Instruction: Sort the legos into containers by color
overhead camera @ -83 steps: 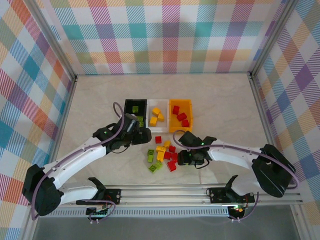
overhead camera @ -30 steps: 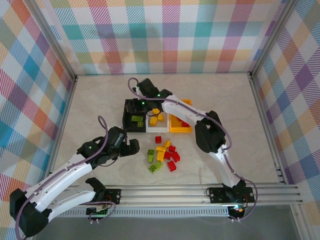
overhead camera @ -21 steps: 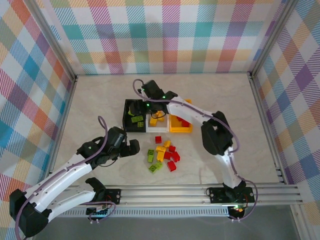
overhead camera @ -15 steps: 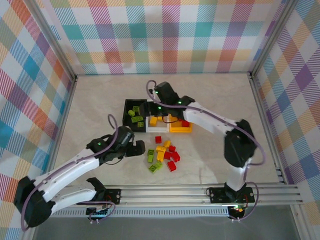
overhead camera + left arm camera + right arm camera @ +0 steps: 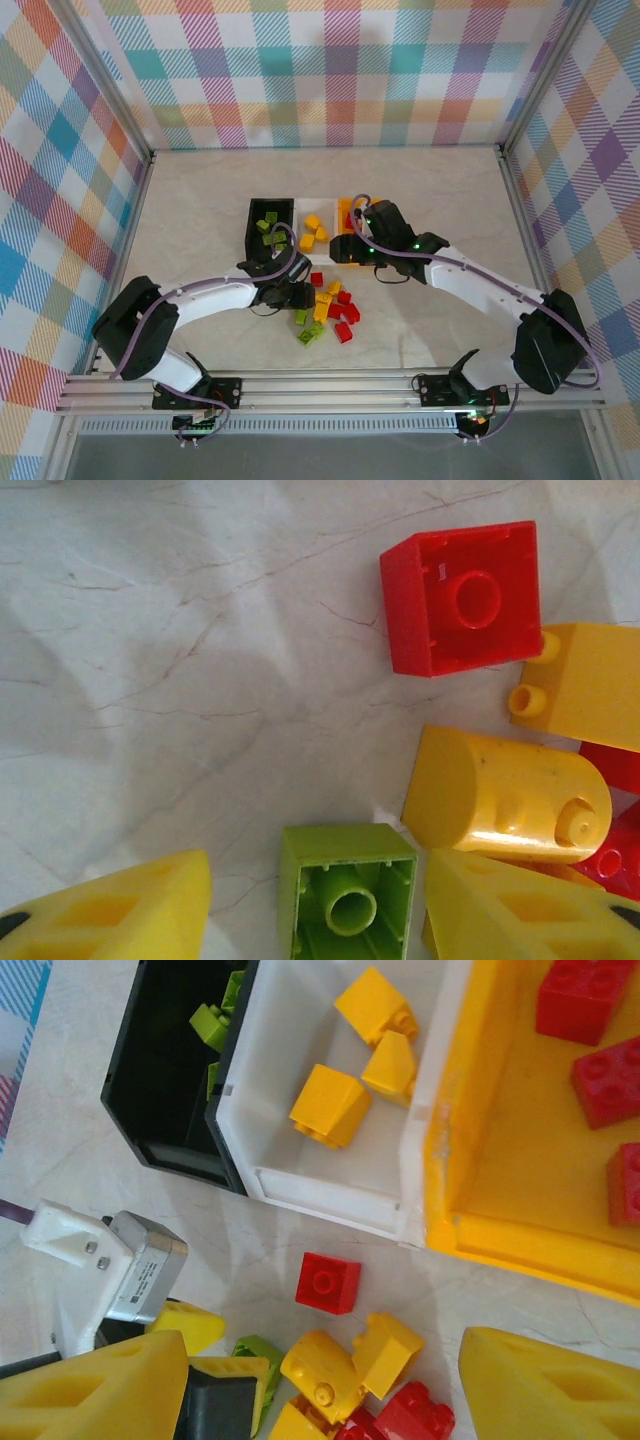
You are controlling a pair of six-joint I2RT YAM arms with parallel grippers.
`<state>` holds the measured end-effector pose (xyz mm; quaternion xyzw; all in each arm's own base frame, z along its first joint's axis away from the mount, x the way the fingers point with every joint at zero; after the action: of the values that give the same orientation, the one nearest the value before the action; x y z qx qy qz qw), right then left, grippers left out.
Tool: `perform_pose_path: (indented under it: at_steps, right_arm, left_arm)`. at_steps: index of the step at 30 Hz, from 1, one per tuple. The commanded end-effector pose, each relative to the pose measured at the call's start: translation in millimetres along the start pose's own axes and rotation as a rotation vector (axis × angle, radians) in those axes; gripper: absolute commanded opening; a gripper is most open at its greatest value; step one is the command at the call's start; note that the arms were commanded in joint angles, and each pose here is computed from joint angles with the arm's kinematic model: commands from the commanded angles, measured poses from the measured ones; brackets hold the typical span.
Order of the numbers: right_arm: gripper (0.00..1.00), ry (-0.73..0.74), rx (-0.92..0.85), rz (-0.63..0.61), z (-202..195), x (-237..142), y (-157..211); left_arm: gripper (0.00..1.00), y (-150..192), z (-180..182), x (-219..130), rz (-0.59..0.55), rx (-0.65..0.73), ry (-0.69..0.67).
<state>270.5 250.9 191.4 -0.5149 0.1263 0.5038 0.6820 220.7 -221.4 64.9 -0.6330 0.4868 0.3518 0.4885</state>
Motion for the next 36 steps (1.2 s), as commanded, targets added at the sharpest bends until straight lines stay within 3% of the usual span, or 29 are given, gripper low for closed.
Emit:
perform_pose_path:
  at_steps: [1, 8, 14, 17, 22, 25, 29, 36]
  right_arm:
    - [0.72, 0.006, 0.022, -0.053, -4.0, -12.9, -6.8]
    - [0.73, 0.008, 0.034, -0.066, -7.9, -15.6, -9.2]
    - [0.73, 0.004, 0.040, -0.066, -8.8, -14.6, -7.7]
    - [0.73, 0.002, 0.043, -0.066, -8.9, -14.2, -8.1]
    - [0.73, -0.005, 0.044, -0.067, -8.2, -14.8, -7.5]
    - [0.73, -0.004, 0.044, -0.064, -8.8, -16.4, -5.7]
    - [0.73, 0.004, 0.044, -0.073, -10.5, -20.6, -4.5]
    - [0.73, 0.014, 0.051, -0.080, -13.3, -24.2, -4.4]
  left_arm:
    - [0.55, 4.4, -5.7, 4.0, 0.021, 0.038, 0.014]
    - [0.41, 20.6, 30.9, 0.3, 0.035, 0.009, -0.104]
    - [0.38, 23.2, 57.5, -19.1, -0.001, -0.044, -0.142]
    - [0.47, 16.3, 46.2, -31.1, -0.026, -0.048, -0.087]
    - [0.83, 12.5, 34.1, -37.4, -0.053, -0.022, -0.055]
    - [0.86, 19.5, 40.9, -22.8, -0.012, -0.010, -0.098]
    - [0.80, 25.8, 43.2, -5.7, 0.030, -0.010, -0.112]
    - [0.54, 33.7, 44.2, 0.4, 0.056, -0.017, -0.111]
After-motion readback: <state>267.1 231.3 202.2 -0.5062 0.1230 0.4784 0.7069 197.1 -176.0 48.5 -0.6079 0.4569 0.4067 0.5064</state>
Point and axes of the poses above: each hand's point on the last joint's axis, 136 mm out from that joint toward the fingers, its own x axis out along the fingers, its own z axis along the line the jaws close on, y = z × x, the point moved 3 cm from there along -x, back along the fingers, and after that the axes turned 4 degrees about -x, right-handed, at the moved point
